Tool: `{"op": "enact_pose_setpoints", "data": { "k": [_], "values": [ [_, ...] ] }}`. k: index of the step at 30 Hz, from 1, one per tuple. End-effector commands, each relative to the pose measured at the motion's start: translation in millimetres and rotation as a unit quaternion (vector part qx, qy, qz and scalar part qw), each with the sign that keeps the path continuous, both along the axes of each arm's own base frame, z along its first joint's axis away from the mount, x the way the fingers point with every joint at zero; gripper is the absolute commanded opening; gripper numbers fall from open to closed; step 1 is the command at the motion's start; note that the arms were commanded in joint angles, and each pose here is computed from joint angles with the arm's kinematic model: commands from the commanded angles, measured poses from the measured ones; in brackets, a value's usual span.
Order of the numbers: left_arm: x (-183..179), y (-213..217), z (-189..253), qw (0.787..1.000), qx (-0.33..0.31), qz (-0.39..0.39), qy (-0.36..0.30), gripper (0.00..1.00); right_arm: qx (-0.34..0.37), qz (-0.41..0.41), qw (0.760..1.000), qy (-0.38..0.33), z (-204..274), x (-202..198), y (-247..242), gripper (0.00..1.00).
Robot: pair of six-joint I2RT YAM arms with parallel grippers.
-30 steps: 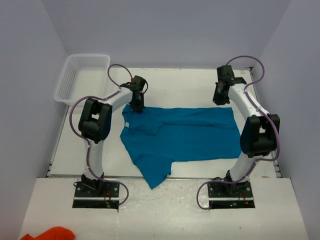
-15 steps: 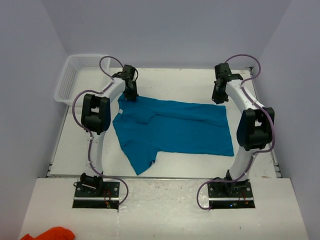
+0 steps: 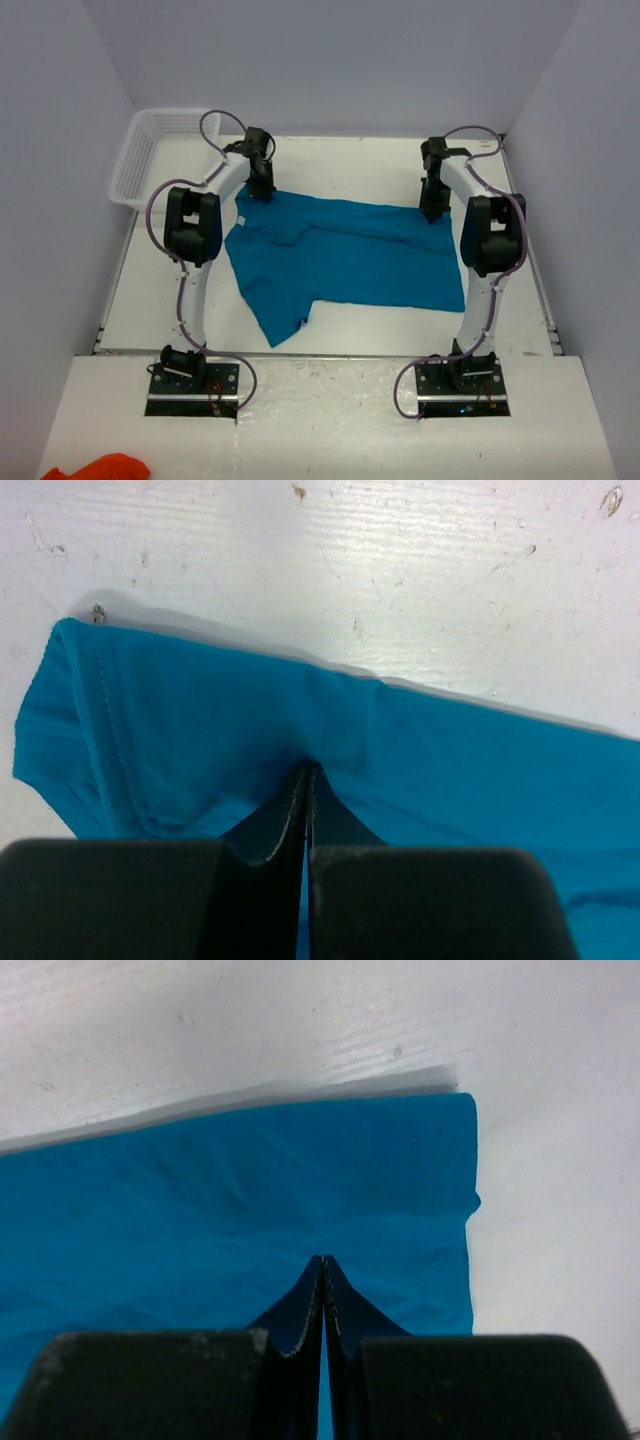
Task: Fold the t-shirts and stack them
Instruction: Fold the flattened tshirt in 1/3 of the way
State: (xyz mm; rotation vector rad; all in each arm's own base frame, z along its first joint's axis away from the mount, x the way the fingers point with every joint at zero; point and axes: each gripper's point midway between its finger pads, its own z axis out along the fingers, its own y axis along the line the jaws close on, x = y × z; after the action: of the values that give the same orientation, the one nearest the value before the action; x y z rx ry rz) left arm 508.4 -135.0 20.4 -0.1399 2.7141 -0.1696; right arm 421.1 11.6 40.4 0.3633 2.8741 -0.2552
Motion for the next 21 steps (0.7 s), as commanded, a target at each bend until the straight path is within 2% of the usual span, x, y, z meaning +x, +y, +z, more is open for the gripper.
{"op": "enact_pose_setpoints", "data": {
  "k": [1, 9, 17, 21],
  "values": [
    [-4.5, 4.9, 20.7, 1.000, -0.006, -0.010, -0.009, 0.00, 0.017, 0.003, 1.000, 0.013, 2.3, -3.3, 6.0, 0.00],
    [-11.3, 0.6, 18.4, 1.000, -0.018, -0.013, -0.001, 0.00, 0.011, 0.012, 0.999, 0.045, -4.4, 6.3, 0.4, 0.00],
    [-16.6, 5.3, 20.9, 1.000, -0.009, -0.014, -0.005, 0.00, -0.005, 0.017, 0.997, 0.074, -33.0, 17.1, -8.3, 0.00],
    [-14.6, 4.5, 22.3, 1.000, -0.012, -0.011, -0.009, 0.00, -0.012, 0.014, 0.999, 0.051, -31.6, 27.0, -10.5, 0.00]
  ]
}}
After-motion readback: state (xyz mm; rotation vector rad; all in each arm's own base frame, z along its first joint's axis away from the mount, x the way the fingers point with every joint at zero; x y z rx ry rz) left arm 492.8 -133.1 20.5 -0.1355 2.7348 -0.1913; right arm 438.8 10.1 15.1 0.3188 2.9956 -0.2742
